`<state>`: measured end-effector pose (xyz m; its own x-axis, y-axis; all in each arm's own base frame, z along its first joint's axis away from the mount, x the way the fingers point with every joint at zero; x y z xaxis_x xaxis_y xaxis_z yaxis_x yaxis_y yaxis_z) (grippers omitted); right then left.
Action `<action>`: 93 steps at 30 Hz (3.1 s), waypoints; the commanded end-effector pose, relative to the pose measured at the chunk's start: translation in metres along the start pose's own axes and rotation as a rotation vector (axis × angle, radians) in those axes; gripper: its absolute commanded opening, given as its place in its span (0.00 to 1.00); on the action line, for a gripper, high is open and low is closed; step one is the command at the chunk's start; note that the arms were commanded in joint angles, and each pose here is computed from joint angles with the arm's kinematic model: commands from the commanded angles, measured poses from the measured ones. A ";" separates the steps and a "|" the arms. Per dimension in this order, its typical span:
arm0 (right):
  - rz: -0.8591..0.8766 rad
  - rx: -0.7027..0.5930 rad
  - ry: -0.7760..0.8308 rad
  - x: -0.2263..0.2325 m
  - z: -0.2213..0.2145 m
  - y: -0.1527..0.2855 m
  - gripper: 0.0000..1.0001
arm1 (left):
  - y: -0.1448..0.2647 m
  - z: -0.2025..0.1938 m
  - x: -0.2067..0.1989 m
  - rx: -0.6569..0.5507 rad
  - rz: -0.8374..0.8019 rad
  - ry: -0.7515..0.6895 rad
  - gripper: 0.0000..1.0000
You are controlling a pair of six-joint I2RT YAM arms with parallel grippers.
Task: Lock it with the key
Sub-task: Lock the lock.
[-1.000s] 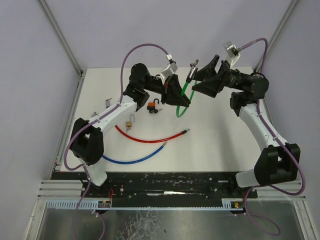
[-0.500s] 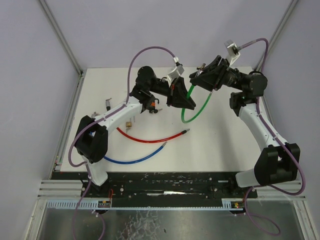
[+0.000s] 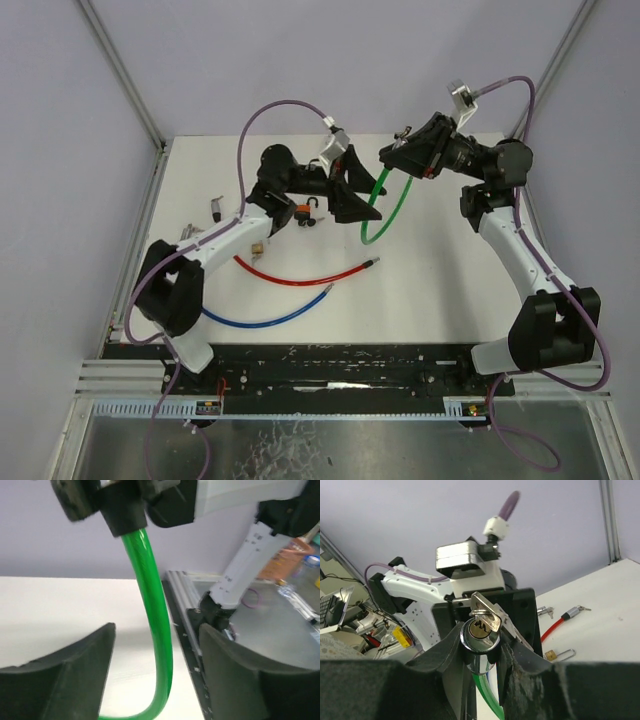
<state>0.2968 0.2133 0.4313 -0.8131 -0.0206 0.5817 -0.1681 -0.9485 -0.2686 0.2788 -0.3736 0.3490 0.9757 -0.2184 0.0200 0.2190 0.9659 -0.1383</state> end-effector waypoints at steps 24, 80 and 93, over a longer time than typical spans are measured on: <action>-0.629 -0.160 0.067 -0.084 0.042 0.032 0.00 | 0.020 -0.004 0.088 0.111 1.148 -0.396 0.84; -0.094 0.338 0.501 -0.003 -0.050 0.054 1.00 | 0.079 0.060 0.012 -0.188 0.176 -0.339 0.00; 0.015 0.415 0.838 0.019 -0.039 0.053 1.00 | 0.062 0.072 -0.004 -0.202 0.002 -0.206 0.00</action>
<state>0.2519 0.1727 0.3907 -0.9830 0.0731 -0.1682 -0.0968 -0.9858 0.1369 0.3061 -0.3011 0.3973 0.9755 -0.1098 0.1908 0.1674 0.9328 -0.3193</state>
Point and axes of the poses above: each gripper's point midway between its finger pads, its own y axis back along the fingers, its own x axis along the line the jaws close on, z = x × y, the point moved 1 cm from there along y, back along the fingers, and after that the axes turned 12 degrees about -y, right-handed, at the moved point
